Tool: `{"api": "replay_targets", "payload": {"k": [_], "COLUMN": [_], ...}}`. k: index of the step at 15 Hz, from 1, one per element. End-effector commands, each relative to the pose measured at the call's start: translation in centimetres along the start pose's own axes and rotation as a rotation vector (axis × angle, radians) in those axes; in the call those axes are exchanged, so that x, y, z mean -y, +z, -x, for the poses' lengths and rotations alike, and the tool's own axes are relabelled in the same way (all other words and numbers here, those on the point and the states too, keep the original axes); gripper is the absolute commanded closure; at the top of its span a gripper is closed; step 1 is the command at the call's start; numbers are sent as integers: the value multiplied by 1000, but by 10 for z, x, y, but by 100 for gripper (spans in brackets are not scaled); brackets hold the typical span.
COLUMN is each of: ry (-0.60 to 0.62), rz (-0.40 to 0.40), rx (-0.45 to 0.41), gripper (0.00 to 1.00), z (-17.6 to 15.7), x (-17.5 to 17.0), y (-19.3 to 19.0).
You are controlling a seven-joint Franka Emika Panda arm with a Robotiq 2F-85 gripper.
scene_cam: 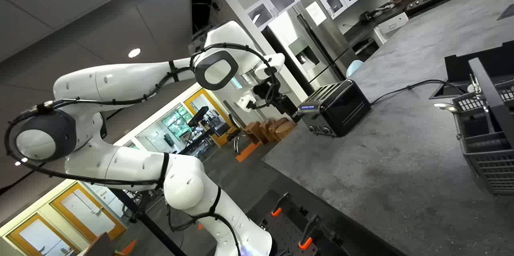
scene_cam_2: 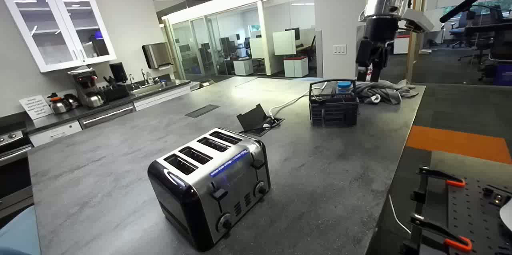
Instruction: Move the kitchen utensil holder to the left
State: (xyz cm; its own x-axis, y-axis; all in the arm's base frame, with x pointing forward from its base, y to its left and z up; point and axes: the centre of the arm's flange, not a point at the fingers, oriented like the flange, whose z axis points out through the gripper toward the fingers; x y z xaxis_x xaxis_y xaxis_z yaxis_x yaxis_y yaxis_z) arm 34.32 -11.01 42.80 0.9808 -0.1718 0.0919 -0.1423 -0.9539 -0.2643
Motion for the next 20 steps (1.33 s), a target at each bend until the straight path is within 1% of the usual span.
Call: {"api": "replay_targets", "payload": {"k": [1,4,6,9,11,13,18,20], "ry": [0,0,-1,-65,-115,-174,-329,-390], "rz": [0,0,-3,32,61,113,295,341], "rx": [0,0,-34,-105,-120,-101,16,59], "gripper": [0,0,0,0,0,0,0,0], "z": [0,0,-13,-51,-82,-112,-180,-203], "x": [0,0,-7,-29,-49,-71,-137,-163], "y": [0,0,-5,-32,-46,-52,-53,-52]}}
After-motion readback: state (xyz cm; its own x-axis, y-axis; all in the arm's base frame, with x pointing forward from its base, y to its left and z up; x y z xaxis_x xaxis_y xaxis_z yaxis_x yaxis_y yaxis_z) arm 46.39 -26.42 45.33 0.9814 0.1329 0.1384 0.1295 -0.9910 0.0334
